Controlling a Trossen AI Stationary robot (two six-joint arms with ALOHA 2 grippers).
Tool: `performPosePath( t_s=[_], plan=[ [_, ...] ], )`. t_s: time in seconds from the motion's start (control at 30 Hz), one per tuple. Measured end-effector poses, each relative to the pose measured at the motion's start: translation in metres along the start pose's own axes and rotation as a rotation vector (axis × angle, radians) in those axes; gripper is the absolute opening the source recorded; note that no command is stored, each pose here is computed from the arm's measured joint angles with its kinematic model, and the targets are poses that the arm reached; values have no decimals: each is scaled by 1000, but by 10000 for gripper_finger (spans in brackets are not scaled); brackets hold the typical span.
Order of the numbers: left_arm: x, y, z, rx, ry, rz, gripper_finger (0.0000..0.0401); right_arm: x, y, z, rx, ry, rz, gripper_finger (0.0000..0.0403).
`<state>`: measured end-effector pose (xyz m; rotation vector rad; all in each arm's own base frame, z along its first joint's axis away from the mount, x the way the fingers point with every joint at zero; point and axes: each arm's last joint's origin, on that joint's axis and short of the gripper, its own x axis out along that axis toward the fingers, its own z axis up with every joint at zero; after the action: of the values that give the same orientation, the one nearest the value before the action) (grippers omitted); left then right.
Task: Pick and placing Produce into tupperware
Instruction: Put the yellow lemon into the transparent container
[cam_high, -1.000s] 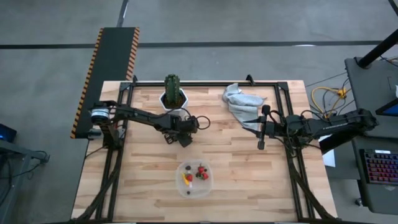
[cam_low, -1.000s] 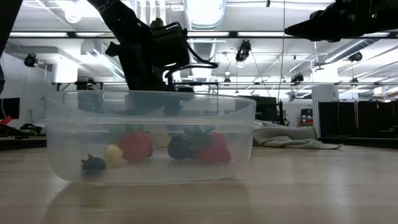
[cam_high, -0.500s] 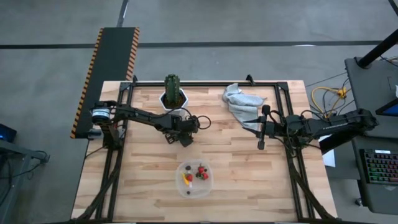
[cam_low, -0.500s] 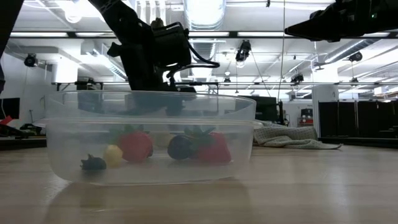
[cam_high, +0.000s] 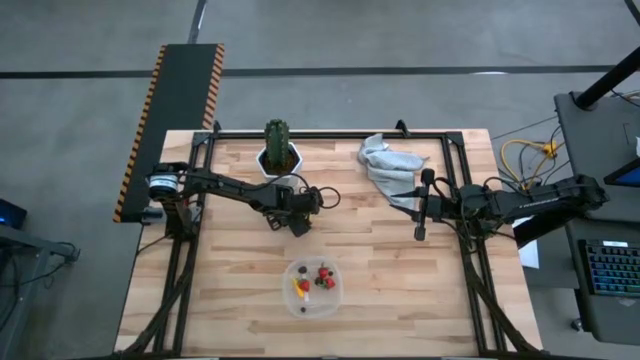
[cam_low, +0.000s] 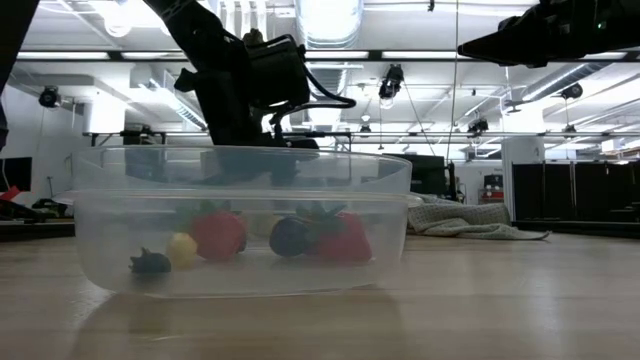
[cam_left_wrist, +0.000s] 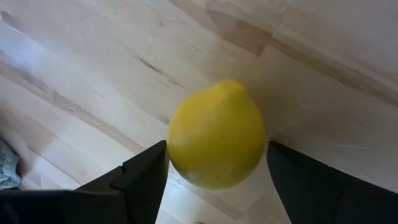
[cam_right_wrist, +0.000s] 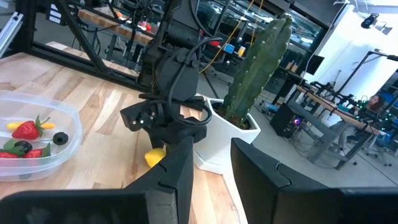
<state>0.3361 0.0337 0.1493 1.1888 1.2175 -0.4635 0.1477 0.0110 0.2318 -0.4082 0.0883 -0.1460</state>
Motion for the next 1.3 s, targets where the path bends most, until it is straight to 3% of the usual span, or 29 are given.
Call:
performPosePath(
  t_s=[0.8, 1.13, 1.3],
  plan=[
    [0, 2, 3, 81, -24, 24, 252, 0, 0, 0, 0, 0, 0, 100],
    [1, 1, 3, 84, -45, 9, 189, 0, 0, 0, 0, 0, 0, 100],
    [1, 1, 4, 82, -48, 9, 189, 0, 0, 0, -4, 0, 0, 100]
  ],
)
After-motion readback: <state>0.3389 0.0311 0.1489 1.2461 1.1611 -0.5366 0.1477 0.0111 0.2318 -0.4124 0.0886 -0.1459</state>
